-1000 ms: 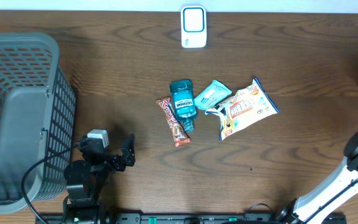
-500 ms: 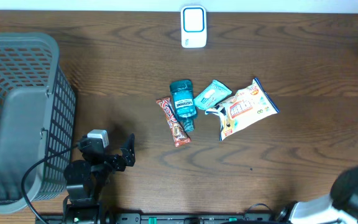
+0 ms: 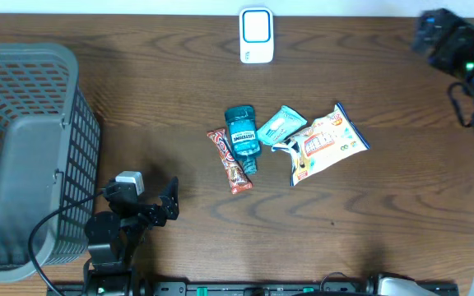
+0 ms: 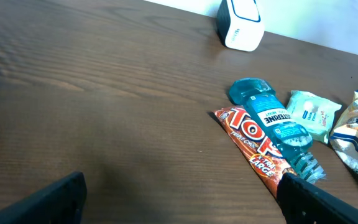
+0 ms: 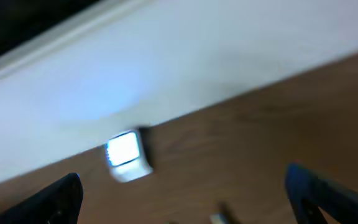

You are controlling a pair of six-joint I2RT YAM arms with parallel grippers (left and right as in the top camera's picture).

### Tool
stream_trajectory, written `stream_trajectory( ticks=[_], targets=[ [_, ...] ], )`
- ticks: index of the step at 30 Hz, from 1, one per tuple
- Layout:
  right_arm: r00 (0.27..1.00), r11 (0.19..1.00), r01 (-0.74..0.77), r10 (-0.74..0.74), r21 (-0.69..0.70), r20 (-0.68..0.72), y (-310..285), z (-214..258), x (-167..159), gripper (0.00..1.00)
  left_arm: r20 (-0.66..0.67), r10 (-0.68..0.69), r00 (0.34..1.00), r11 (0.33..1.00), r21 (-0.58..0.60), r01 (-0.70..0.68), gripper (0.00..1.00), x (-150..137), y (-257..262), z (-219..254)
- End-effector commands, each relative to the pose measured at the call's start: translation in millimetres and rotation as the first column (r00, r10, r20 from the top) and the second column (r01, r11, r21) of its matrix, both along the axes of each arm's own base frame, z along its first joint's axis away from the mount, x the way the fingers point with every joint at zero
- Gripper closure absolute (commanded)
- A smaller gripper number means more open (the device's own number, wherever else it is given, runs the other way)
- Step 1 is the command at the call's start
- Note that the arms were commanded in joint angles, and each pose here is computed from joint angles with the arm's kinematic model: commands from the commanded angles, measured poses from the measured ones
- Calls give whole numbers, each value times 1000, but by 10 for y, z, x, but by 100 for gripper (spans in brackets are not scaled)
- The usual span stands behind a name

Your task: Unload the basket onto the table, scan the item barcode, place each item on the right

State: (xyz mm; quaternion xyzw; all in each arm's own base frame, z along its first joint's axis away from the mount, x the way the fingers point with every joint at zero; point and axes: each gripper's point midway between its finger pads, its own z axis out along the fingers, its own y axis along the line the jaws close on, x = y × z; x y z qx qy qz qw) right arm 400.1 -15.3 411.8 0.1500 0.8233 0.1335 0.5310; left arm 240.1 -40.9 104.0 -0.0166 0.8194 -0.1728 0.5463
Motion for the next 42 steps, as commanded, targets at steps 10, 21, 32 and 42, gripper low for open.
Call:
stream_trajectory(
  ticks=[10, 21, 32, 42],
  targets=[
    [851, 834, -524, 522, 174, 64, 1291, 188, -406, 1, -51, -2, 999, 1000, -11, 2, 2, -44, -14, -148],
    [876, 926, -361, 377, 108, -301, 1314, -664, -567, 1, 55, -4, 998, 1000, -6, 5, 2, -32, -19, 81],
    [731, 909, -383, 407, 164, -548, 1736, -1813, -457, 1, 200, -5, 980, 1000, 2, 5, 2, -51, -20, 392],
    [606, 848, -526, 425, 63, -672, 2432, -2770, -422, 1, 200, -5, 980, 1000, 2, 5, 2, -51, -20, 392]
  ],
)
